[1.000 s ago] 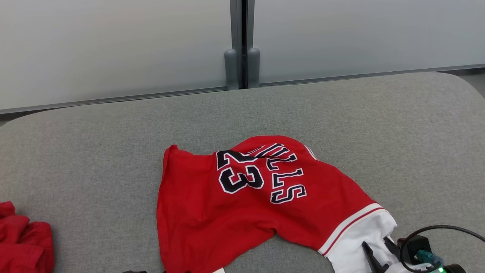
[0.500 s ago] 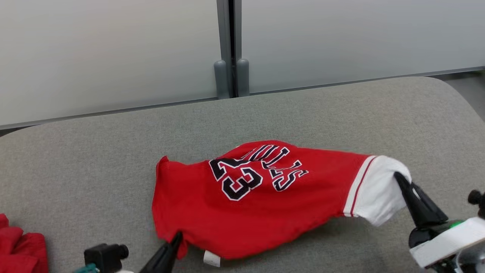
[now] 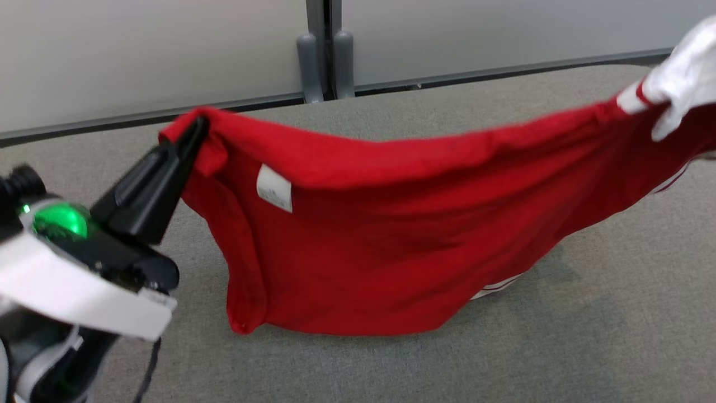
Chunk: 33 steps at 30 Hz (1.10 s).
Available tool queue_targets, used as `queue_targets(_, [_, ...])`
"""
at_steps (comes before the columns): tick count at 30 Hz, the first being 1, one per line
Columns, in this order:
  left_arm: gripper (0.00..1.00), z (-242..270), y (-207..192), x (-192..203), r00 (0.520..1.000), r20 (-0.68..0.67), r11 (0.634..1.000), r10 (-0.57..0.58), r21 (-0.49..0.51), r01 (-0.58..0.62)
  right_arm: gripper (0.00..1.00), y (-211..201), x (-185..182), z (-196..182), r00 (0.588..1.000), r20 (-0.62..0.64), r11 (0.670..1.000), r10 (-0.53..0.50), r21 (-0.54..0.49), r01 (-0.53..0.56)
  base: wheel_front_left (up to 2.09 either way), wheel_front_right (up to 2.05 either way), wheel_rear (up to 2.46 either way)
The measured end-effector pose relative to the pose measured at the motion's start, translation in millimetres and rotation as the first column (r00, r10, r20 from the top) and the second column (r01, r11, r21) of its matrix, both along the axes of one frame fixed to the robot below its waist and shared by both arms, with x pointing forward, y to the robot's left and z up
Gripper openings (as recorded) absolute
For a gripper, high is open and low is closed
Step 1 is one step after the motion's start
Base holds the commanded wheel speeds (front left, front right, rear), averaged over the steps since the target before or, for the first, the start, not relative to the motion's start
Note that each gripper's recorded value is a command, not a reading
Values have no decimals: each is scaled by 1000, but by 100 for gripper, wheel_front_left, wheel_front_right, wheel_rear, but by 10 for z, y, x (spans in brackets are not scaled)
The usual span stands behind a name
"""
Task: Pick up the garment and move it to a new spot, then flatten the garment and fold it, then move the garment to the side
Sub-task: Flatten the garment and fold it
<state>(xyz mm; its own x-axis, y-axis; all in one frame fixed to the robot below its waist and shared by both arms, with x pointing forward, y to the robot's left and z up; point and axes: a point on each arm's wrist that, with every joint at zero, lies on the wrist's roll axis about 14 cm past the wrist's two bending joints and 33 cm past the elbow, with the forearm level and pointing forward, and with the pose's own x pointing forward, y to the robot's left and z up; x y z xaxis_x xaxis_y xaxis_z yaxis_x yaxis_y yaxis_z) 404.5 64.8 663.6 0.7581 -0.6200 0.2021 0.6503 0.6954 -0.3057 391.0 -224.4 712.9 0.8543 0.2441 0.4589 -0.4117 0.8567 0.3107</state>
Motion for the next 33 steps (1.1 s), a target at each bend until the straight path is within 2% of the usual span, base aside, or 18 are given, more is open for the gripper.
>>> queue_targets(2, [0, 63, -14, 260, 1000, -1, 1000, -6, 24, 6, 0, 2, 244, 103, 1000, 3, 999, -9, -42, 9, 0, 0, 0])
queue_targets(3, [0, 63, -14, 260, 1000, -1, 1000, -6, 24, 6, 0, 2, 244, 103, 1000, 3, 999, -9, -42, 9, 0, 0, 0])
queue_targets(6, [0, 79, 16, 763, 999, -16, 996, 28, 80, -26, 0, 26, 710, 189, 999, -14, 996, -32, -80, 31, 0, 0, 0])
queue_targets(9, [0, 48, 38, 1278, 997, -15, 989, 78, 127, -76, 0, 191, 1203, 287, 999, -16, 996, -30, -86, 29, 0, 0, 0])
queue_targets(11, [0, 31, 46, 1594, 993, 4, 981, 118, 152, -117, 0, 290, 1503, 346, 1000, -11, 999, -23, -41, 23, 0, 0, 0])
queue_targets(14, [0, 24, 92, 2015, 981, 52, 971, 189, 141, -194, 0, 379, 1907, 380, 998, 12, 998, -57, -8, 57, 0, 0, 0])
queue_targets(16, [0, 77, 128, 2240, 968, 93, 968, 233, 77, -240, 0, 457, 2111, 420, 996, 50, 997, -78, 20, 78, 0, 0, 0])
queue_targets(21, [0, -111, 213, 2608, 933, 178, 943, 313, 61, -328, 0, 655, 2427, 351, 991, 99, 995, -85, 54, 80, 0, 0, 0])
queue_targets(22, [0, -228, 204, 2659, 934, 170, 941, 314, 76, -330, 0, 682, 2483, 255, 993, 84, 995, -81, 59, 76, 0, 0, 0])
queue_targets(27, [0, -1232, 213, 2806, 943, 14, 937, 332, 106, -332, 0, 766, 2700, -936, 989, -139, 998, -57, 20, 61, 0, 0, 0])
queue_targets(30, [0, -1966, 147, 2597, 943, -119, 945, 310, 146, -293, 0, 787, 2586, -1679, 959, -279, 998, -38, 41, 52, 0, 0, 0])
queue_targets(31, [0, -1966, 147, 2597, 943, -119, 945, 310, 146, -293, 0, 787, 2586, -1679, 959, -279, 998, -38, 41, 52, 0, 0, 0])
queue_targets(33, [0, -2358, 142, 2349, 934, -201, 949, 296, 176, -263, 0, 817, 2390, -2081, 932, -361, 998, -19, 47, 38, 0, 0, 0])
